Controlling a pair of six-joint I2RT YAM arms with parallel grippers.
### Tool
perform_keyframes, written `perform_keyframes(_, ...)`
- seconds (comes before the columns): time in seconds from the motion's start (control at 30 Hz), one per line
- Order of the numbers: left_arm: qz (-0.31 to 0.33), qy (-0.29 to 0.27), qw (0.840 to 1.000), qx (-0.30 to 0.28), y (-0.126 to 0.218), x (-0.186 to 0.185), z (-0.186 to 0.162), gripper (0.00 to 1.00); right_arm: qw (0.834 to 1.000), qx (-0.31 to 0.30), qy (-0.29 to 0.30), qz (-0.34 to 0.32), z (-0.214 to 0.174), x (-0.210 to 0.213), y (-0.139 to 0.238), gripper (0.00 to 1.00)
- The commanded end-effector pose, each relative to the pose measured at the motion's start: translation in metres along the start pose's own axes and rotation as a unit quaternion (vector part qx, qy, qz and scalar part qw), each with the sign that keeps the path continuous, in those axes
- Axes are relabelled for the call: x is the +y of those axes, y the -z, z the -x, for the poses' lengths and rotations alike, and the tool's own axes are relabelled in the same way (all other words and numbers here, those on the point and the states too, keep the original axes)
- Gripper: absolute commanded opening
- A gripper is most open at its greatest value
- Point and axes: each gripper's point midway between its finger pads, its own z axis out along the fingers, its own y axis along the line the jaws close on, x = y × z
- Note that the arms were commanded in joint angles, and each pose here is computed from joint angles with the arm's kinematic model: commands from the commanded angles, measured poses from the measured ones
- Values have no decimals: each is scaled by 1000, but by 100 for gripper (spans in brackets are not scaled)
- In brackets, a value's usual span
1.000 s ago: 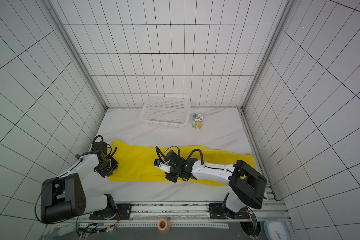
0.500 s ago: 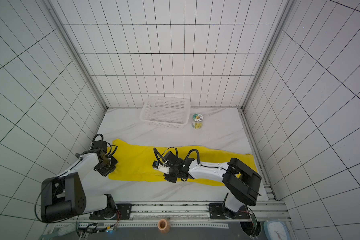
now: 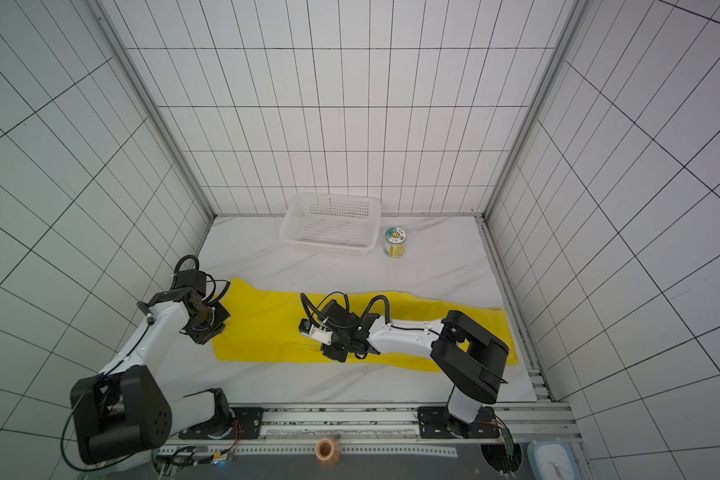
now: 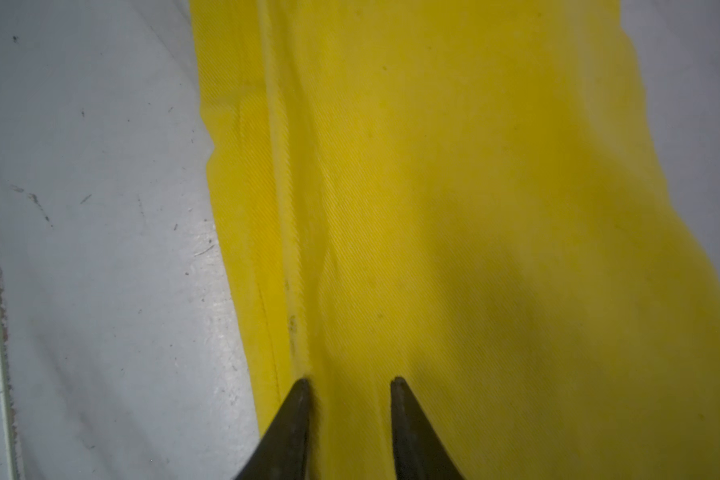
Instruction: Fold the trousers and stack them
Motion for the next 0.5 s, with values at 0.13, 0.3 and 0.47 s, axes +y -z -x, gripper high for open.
perform_keyframes(0.13, 50, 9, 999, -7, 2, 25, -13, 0, 1000, -23, 11, 10, 18, 4, 5, 36)
perform_keyframes(0.3, 35, 22, 999, -14, 4, 18, -2, 0, 998, -51, 22, 35, 24, 15, 11, 42)
perform_keyframes(0.47, 41, 13, 998, -45, 22, 13, 19, 0, 997, -56, 45, 25, 23, 15, 9, 44)
